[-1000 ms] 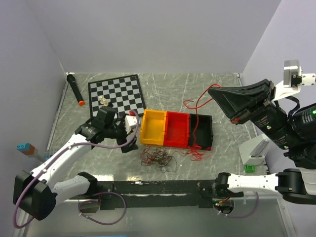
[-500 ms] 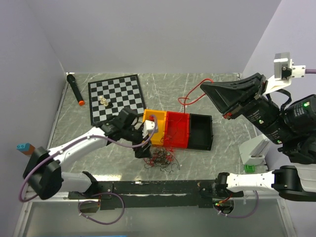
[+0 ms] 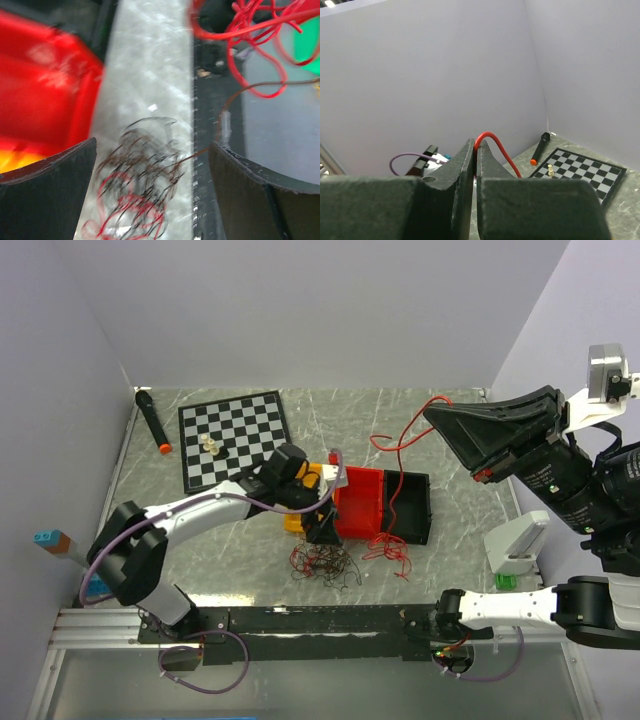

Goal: Untangle the cables

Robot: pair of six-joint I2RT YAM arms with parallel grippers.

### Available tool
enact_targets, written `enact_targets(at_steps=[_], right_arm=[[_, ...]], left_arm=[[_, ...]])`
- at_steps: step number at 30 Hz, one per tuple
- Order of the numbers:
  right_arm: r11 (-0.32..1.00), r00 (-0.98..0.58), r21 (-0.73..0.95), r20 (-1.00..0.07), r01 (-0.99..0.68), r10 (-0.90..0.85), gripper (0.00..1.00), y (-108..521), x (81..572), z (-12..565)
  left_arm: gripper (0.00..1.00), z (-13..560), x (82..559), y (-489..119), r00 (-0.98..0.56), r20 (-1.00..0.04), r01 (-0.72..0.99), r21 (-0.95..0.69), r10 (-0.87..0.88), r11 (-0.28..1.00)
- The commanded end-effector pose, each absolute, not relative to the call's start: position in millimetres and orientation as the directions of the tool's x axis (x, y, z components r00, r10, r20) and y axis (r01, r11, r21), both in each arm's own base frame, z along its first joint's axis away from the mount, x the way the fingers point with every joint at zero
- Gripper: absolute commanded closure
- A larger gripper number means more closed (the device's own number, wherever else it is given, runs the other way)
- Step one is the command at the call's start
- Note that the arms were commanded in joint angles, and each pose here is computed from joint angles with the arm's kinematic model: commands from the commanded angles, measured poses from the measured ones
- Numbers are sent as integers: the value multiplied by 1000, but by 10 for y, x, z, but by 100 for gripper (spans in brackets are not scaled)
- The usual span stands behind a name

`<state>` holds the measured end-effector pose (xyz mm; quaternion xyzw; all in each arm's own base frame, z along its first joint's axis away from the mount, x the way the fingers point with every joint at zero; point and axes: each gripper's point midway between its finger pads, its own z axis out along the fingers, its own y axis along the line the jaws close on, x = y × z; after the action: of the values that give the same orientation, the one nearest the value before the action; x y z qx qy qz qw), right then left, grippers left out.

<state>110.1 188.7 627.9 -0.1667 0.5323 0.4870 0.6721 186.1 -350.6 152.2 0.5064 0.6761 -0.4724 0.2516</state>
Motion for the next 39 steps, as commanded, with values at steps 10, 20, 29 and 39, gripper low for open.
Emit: enact_targets(at_steps=[10,20,29,39], right_arm=[[467,-12,282,-865,-838,501,100,1773,1060,6408],[488,11,284,-856,-825,516,100,1593,1049,6452],[548,62,288,-844,-785,533,100,1238,1065,6466],[637,112,290,-851,-714,513,100,1063,1199,6439]], left_arm=[[7,1741,1266,-3987,-285,-842,853,-440,458,-279],[99,1404,1233,-3793,-198,-826,901,-366,528,-234],[99,909,1516,-3073,-92,-724,987,-157,683,-34],[99,509,1692,-2326,-71,-590,996,5,804,92]])
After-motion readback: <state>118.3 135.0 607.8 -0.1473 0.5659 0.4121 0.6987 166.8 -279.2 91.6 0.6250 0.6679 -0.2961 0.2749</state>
